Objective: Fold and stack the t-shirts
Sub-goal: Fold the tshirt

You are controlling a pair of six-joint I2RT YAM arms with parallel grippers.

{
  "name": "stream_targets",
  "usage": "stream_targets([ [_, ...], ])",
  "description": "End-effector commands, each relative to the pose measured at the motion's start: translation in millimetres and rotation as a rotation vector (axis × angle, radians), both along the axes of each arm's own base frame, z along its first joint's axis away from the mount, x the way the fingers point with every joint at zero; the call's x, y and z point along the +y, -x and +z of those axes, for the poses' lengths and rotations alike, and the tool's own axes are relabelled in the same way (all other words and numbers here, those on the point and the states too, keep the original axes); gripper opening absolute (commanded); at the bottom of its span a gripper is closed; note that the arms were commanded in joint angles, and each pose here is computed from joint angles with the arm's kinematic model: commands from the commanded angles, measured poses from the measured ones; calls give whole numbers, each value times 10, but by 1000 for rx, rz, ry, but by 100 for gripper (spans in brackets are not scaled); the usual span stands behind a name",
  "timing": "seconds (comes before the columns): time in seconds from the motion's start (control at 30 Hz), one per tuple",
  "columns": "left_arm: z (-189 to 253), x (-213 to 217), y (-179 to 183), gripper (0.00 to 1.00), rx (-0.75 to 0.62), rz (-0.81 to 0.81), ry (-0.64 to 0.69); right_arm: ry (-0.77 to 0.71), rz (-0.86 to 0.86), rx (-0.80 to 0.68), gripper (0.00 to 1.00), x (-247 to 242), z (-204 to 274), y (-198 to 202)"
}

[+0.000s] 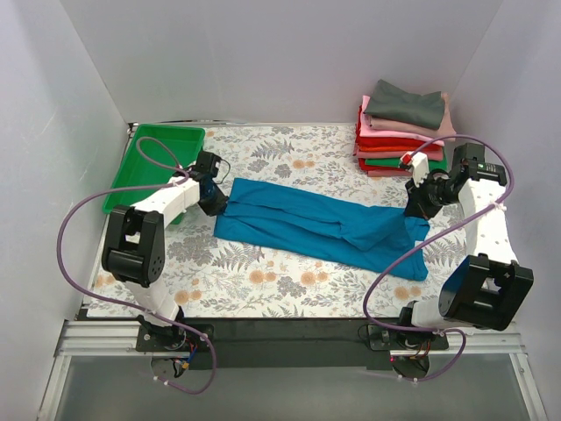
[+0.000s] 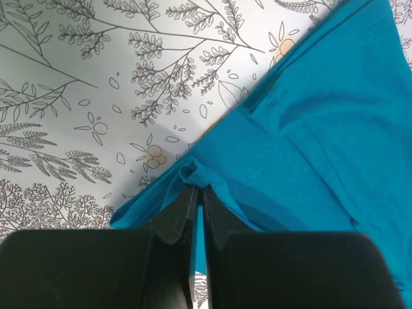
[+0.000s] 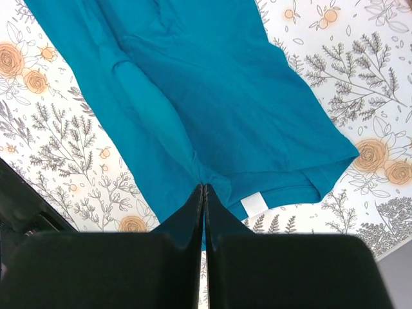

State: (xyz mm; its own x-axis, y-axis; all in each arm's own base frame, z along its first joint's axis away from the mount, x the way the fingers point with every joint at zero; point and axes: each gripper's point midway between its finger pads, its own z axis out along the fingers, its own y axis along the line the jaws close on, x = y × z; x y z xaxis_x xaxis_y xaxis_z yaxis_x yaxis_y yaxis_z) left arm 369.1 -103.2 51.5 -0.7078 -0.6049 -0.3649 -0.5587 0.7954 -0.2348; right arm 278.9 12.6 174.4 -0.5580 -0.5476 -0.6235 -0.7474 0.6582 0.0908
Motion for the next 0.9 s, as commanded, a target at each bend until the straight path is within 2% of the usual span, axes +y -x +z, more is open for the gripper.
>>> stream_targets([
  [0.0,148,40,-161,0,-51,-11,-24,0,-14,-18,1,-42,-12,0],
  [0.27,154,41,-203,0,-46,-29,-38,-4,-20,-5,1,-66,-66,21],
  [0.33,153,15,-211,7,-46,-51,-32,-8,-21,-3,1,-66,-79,18],
  [0.37,185,10,-233,31,-52,-60,-33,-9,-21,-4,1,-69,-77,13],
  [0.4,201,14,-234,42,-53,-73,-39,-9,-21,1,1,-71,-95,18],
  [0.5,313,64,-252,67,-84,-79,-66,-9,-23,4,1,-79,-115,19],
  [0.53,423,76,-249,71,-114,-101,-74,-11,-23,7,1,-81,-126,19],
  [0.63,598,79,-201,73,-188,-164,-79,-11,-25,12,1,-91,-152,9],
  [0.67,811,5,-154,73,-251,-209,-39,-10,-27,9,1,-97,-151,2],
  [0.77,922,-89,66,73,-324,-300,19,-15,-34,17,1,-104,-184,-23],
  [0.8,849,-189,202,72,-313,-352,76,-22,-38,19,1,-98,-186,-33],
  [0.87,873,-239,346,71,-329,-406,106,-32,-48,18,1,-100,-206,-91],
])
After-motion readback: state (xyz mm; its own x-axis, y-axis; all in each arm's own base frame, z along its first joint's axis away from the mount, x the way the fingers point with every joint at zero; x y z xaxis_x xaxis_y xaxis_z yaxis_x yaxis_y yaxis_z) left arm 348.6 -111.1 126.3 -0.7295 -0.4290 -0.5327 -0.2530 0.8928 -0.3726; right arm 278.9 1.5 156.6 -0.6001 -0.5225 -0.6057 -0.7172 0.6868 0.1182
